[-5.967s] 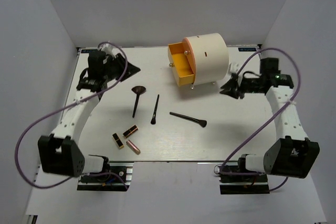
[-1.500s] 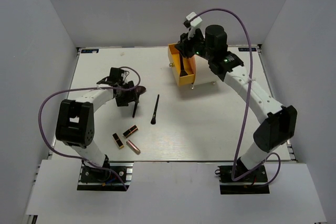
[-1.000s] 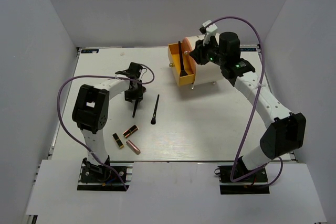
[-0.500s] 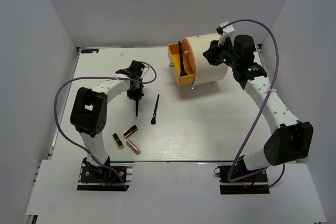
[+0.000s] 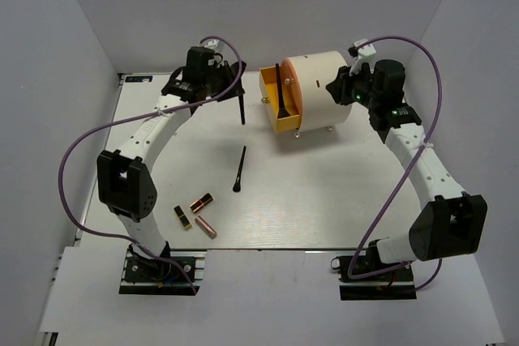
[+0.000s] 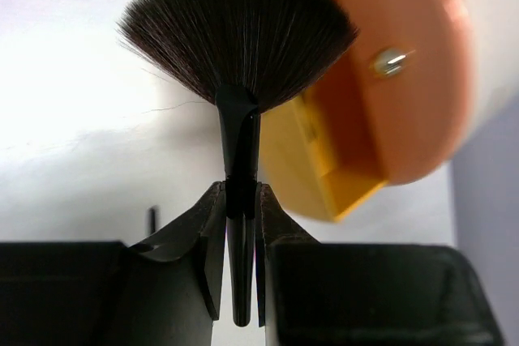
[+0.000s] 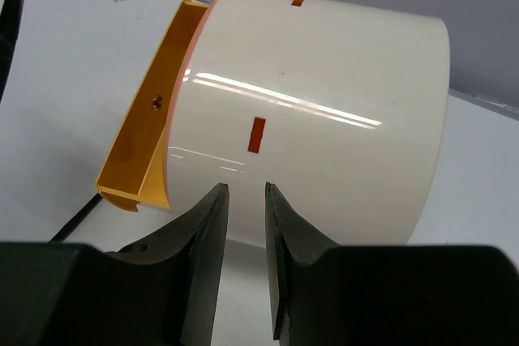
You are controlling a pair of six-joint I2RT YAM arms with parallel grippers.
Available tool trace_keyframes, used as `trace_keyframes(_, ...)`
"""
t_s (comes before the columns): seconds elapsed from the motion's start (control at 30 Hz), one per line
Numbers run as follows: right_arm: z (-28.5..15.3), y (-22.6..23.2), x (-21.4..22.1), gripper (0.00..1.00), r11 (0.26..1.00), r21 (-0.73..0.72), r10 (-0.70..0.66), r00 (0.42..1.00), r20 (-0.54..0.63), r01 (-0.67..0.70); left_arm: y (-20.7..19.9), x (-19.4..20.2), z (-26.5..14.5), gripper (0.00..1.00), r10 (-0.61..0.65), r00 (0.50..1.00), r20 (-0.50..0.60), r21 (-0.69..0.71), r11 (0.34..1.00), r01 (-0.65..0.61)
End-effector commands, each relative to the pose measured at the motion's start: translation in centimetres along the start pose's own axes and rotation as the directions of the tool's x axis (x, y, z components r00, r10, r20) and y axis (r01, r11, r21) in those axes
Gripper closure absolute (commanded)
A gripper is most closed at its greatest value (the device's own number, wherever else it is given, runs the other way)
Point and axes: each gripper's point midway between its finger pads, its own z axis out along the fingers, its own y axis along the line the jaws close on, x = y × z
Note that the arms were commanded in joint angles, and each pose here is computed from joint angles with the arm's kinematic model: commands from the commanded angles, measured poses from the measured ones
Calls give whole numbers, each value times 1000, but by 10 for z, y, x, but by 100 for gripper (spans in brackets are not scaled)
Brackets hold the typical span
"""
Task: Organize the makeup
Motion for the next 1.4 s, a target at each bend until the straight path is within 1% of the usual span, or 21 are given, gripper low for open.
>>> trace_keyframes(0.0, -9, 0, -22, 69, 1000, -5, -9, 997, 81, 9, -50, -33, -3, 99, -78, 994, 74, 190, 980, 63)
trace_keyframes(0.17, -11, -7, -17, 69, 1000, 3, 1, 997, 72, -1, -82, -50, 20, 99, -195, 976, 99, 312, 937, 156)
trace_keyframes(0.2, -11, -8, -23, 69, 1000, 5, -9, 995, 96, 9, -88, -49, 24, 99, -200, 975, 99, 321, 934, 159)
trace_keyframes(0.23, -12, -10, -21, 70, 1000, 9, -8, 995, 95, 7, -88, -53, 29, 99, -212, 971, 112, 320, 933, 167)
trace_keyframes(0.27, -12, -12, -20, 69, 1000, 9, -6, 996, 94, 5, -90, -48, 41, 99, -220, 971, 97, 315, 932, 180)
trace_keyframes(0.3, -12, -11, -18, 69, 1000, 8, -5, 996, 92, 4, -99, -53, 42, 99, -217, 970, 110, 328, 929, 171)
trace_keyframes(0.33, -14, -12, -19, 69, 1000, 8, 18, 995, 96, -19, -91, -50, 55, 99, -226, 968, 107, 291, 938, 187)
trace_keyframes(0.37, -14, -12, -19, 69, 1000, 6, 22, 995, 96, -22, -97, -49, 58, 99, -221, 969, 109, 294, 938, 181)
trace_keyframes(0.4, -13, -11, -18, 69, 1000, 3, 23, 995, 96, -23, -101, -58, 57, 99, -224, 966, 130, 302, 937, 177)
trace_keyframes(0.53, -16, -16, -17, 70, 999, 13, 31, 994, 102, -33, -110, -55, 72, 99, -231, 962, 148, 289, 940, 181)
trace_keyframes(0.7, -18, -19, -17, 69, 999, 18, 34, 994, 106, -37, -105, -47, 87, 99, -231, 963, 140, 257, 948, 190)
trace_keyframes(0.73, -18, -20, -16, 69, 999, 20, 37, 994, 104, -39, -109, -42, 89, 98, -227, 965, 131, 256, 948, 188)
trace_keyframes(0.8, -18, -21, -16, 69, 999, 22, 40, 994, 103, -42, -104, -37, 93, 93, -224, 967, 121, 236, 953, 191)
trace_keyframes(0.9, -18, -22, -14, 69, 999, 22, 47, 994, 103, -50, -102, -28, 97, 90, -215, 971, 105, 212, 959, 190)
trace_keyframes(0.93, -18, -21, -14, 69, 999, 17, 48, 994, 101, -50, -104, -22, 99, 88, -211, 973, 97, 210, 959, 188)
trace_keyframes(0.97, -17, -21, -14, 69, 999, 15, 49, 994, 101, -51, -103, -21, 100, 82, -210, 973, 94, 203, 961, 188)
trace_keyframes(1.03, -17, -21, -15, 69, 999, 14, 50, 993, 102, -52, -101, -18, 103, 78, -209, 974, 89, 195, 962, 189)
trace_keyframes(1.1, -17, -24, -14, 69, 998, 18, 52, 994, 101, -54, -99, -16, 105, 70, -209, 974, 84, 188, 964, 190)
trace_keyframes(1.27, -18, -23, -16, 69, 998, 17, 50, 993, 104, -52, -100, -16, 105, 42, -208, 975, 75, 190, 963, 191)
trace_keyframes(1.3, -19, -25, -16, 69, 998, 19, 52, 993, 105, -55, -101, -17, 105, 35, -206, 975, 76, 190, 963, 189)
trace_keyframes(1.37, -19, -24, -15, 68, 998, 18, 53, 993, 103, -55, -106, -26, 98, 29, -204, 974, 96, 203, 962, 182)
